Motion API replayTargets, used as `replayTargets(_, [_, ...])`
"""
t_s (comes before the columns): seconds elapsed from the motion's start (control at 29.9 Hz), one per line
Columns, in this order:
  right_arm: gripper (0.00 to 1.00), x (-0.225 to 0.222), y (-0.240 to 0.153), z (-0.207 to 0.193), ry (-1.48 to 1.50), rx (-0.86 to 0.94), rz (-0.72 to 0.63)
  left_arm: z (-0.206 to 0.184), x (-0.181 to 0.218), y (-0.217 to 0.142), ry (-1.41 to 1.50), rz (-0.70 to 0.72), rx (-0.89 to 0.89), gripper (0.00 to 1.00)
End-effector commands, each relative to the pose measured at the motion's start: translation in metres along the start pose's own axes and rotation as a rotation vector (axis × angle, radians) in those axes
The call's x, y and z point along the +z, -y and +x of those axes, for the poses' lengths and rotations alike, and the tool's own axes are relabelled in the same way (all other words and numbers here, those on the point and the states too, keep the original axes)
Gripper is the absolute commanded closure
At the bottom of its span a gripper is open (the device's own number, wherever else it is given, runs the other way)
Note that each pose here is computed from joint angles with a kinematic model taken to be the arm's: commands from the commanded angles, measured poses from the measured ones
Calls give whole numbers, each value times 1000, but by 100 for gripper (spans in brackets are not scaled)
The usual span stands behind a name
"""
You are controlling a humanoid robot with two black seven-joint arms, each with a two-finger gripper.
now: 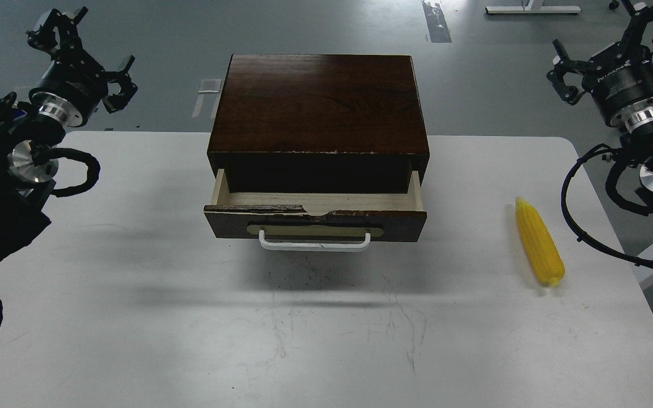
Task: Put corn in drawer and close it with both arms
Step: 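Raise the right arm and swing the right gripper toward the corn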
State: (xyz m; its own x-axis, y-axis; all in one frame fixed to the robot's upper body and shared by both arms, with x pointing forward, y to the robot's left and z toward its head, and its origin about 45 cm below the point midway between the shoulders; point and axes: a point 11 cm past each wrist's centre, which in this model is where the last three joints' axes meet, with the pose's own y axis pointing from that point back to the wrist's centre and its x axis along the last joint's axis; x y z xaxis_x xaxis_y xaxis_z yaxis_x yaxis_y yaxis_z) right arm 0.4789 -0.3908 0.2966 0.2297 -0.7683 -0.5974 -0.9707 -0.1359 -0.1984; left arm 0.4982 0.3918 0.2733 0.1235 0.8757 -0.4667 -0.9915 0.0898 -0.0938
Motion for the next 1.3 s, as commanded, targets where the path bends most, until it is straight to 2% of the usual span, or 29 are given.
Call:
replayTargets(0.0, [0, -1, 1, -1, 2, -2, 4, 1, -4, -2, 10, 11, -2, 2])
replayTargets(0.27, [0, -8, 5, -9, -11, -25, 6, 4, -4, -3, 7, 7, 7, 2])
replayTargets(0.37, [0, -31, 10, -13, -68, -29, 25, 6, 0, -4, 1, -5, 15, 2])
replayTargets(0.47, [0, -70, 20, -31, -268, -93, 5, 13, 6, -5, -18, -32, 41, 2])
replayTargets(0.7, [0, -86, 36, -79, -767, -267, -208, 18, 1, -8, -40, -38, 61, 2])
replayTargets(0.77, [0, -86, 35, -84, -824, -292, -244, 16, -2, -7, -44, -33, 57, 2])
replayTargets(0.97, [0, -74, 27, -101, -1234, -402, -511, 22, 6, -10, -28, -36, 67, 2])
replayTargets(1.17, [0, -38, 9, -85, -1582, -521, -740, 20, 4, -9, -23, -29, 58, 2])
replayTargets(1.27, [0, -31, 1, -69, -1631, -508, -814, 18, 4, -8, -24, -28, 54, 2])
